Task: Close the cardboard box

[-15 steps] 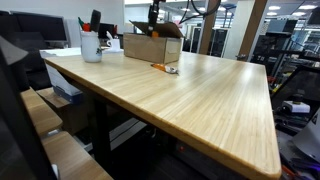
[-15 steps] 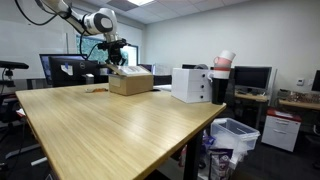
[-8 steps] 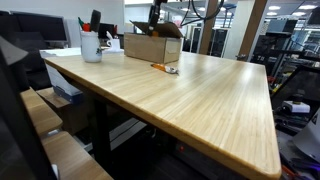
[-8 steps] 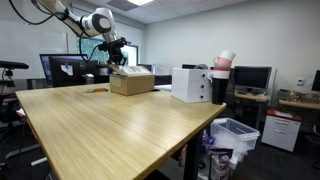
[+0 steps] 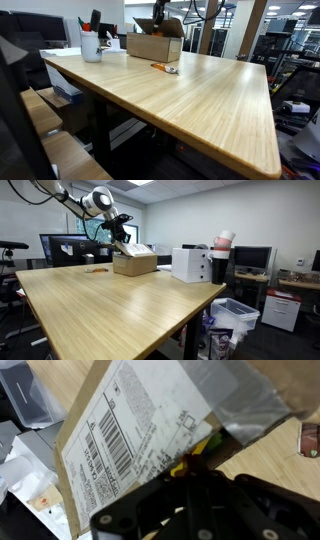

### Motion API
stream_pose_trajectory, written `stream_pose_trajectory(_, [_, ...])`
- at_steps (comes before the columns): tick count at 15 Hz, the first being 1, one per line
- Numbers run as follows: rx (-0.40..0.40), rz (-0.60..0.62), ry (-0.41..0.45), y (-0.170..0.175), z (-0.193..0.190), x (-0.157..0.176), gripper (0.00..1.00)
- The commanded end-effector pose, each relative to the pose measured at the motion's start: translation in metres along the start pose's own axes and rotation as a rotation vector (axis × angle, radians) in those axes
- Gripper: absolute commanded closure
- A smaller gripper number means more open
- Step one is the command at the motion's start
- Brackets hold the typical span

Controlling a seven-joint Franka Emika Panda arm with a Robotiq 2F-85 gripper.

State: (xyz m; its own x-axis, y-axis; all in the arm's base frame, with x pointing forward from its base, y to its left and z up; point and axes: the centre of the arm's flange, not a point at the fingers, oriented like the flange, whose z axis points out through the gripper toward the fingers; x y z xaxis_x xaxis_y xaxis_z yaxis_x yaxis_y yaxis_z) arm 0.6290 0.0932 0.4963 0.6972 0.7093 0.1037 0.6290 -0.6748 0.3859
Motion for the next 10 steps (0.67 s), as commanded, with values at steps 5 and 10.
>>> stream_pose_trajectory(5, [-0.129,-0.028,-0.095,-0.002,0.011,-0.018,0.98])
stream_pose_trajectory(10, [-0.286,-0.008,-0.229,0.004,0.017,-0.018,0.96])
